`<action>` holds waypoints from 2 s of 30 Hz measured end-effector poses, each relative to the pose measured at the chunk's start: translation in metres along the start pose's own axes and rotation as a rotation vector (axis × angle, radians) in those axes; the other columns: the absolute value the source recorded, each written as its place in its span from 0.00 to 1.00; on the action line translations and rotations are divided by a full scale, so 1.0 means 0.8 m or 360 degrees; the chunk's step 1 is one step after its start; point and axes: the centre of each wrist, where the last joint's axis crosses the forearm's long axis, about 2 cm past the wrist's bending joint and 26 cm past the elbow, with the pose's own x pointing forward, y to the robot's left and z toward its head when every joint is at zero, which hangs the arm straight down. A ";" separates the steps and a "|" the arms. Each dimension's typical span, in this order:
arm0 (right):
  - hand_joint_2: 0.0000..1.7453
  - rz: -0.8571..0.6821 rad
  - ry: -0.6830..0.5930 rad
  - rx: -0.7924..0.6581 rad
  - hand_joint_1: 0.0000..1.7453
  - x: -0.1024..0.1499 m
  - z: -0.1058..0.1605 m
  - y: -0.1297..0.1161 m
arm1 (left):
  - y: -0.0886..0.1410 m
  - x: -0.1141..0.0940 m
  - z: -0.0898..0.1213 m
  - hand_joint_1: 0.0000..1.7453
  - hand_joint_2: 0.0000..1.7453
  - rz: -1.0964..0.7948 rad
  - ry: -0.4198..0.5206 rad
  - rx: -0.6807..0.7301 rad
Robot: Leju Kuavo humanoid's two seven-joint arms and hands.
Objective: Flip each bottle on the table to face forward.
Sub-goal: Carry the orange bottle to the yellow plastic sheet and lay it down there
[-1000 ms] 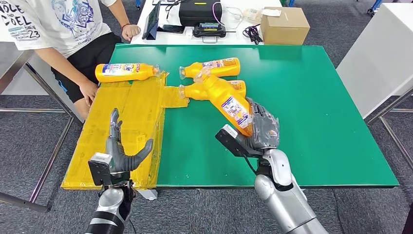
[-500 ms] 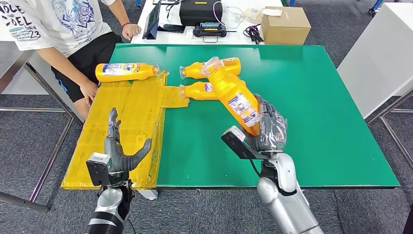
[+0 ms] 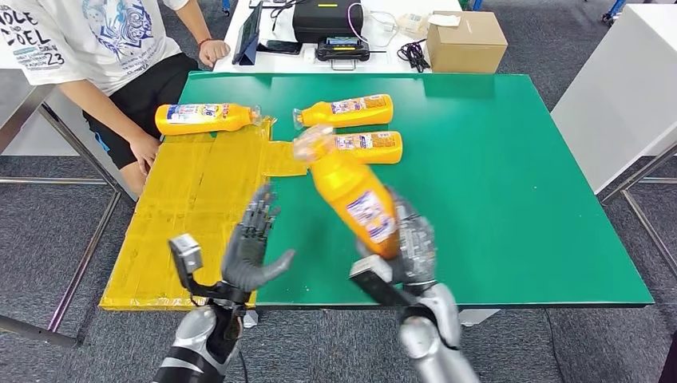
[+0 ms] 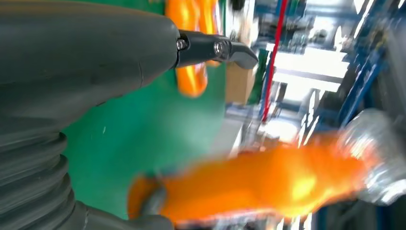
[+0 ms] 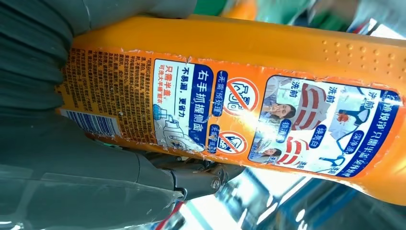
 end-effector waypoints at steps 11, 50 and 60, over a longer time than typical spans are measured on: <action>1.00 -0.0183 0.0056 0.0105 1.00 0.022 0.008 0.047 | -0.014 -0.005 -0.004 0.00 1.00 -0.0012 0.0018 -0.0069; 1.00 -0.0482 0.0085 0.0621 1.00 0.039 0.031 0.113 | 0.019 -0.026 0.010 1.00 1.00 0.0191 0.0115 -0.0022; 1.00 -0.0475 0.0083 0.0649 1.00 0.038 0.036 0.116 | 0.028 -0.028 0.015 1.00 1.00 0.0284 0.0154 -0.0080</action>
